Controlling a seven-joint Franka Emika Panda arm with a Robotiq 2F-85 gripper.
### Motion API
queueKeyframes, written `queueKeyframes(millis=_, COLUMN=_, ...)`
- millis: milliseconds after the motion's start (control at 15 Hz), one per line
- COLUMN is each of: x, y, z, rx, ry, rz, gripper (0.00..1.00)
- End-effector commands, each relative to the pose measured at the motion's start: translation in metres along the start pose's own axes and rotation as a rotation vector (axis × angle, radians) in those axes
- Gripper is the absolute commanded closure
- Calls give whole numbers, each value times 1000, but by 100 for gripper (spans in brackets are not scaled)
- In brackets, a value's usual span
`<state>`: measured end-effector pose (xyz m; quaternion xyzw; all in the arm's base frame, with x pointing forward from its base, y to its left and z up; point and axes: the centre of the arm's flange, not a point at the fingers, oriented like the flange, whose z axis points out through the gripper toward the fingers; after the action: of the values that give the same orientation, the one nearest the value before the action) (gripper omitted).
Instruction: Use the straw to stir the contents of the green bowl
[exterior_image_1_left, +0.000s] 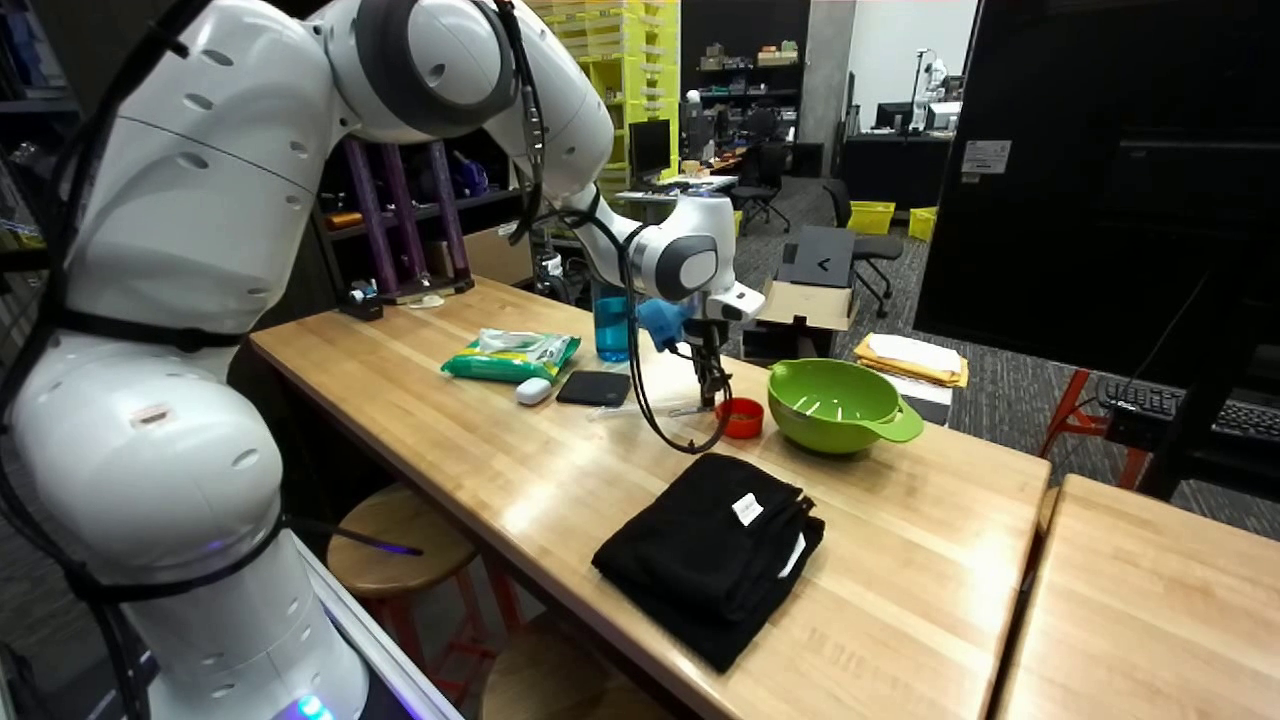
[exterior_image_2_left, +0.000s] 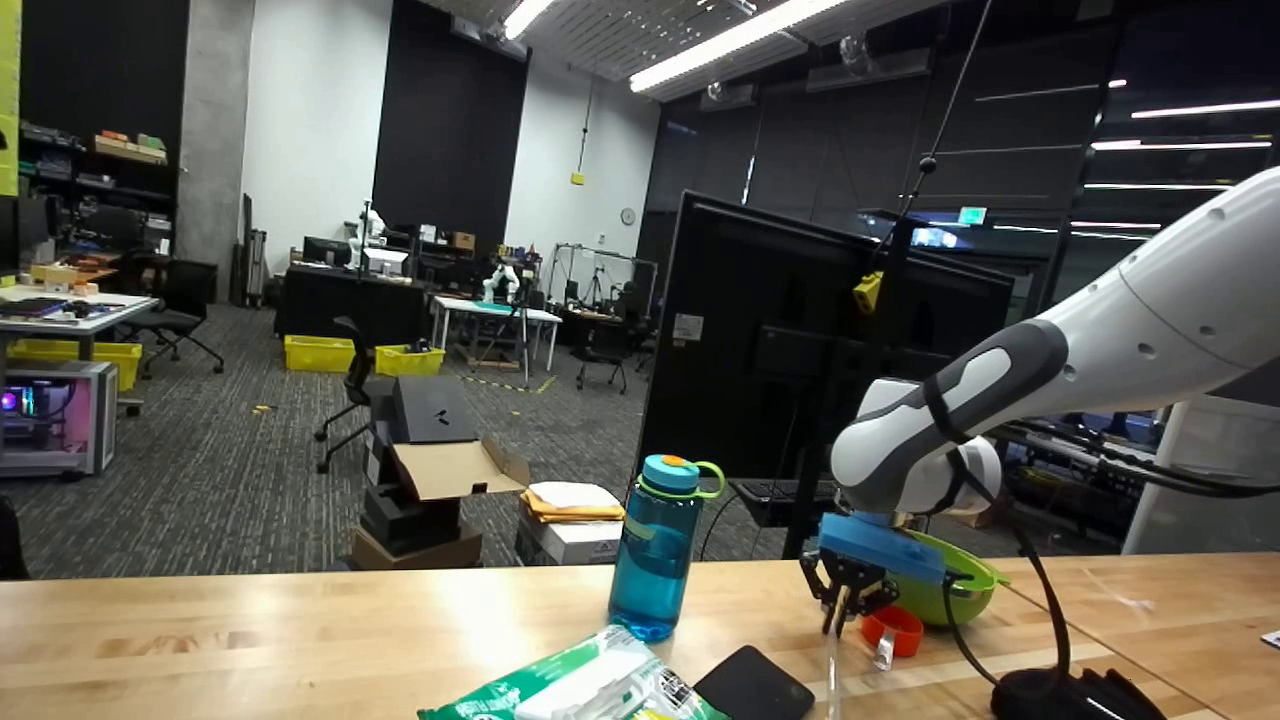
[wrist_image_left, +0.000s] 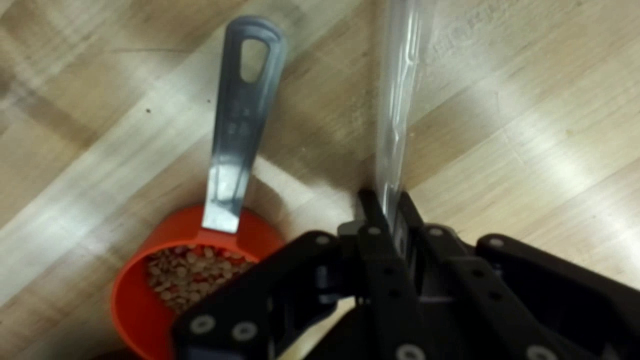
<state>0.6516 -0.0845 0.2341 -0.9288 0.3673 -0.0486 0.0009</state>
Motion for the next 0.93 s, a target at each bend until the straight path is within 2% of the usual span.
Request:
queueKeyframes(millis=0, x=-11, y=-10, z=-8, rx=11, ry=-4, rz=-5, gripper=98)
queueKeyframes(millis=400, x=-24, y=-22, z=-32, rx=19, ry=28, rz=-54, gripper=99)
queueKeyframes(millis=867, x=-19, y=-18, z=-73, rx=36, ry=89, rz=-82, gripper=99)
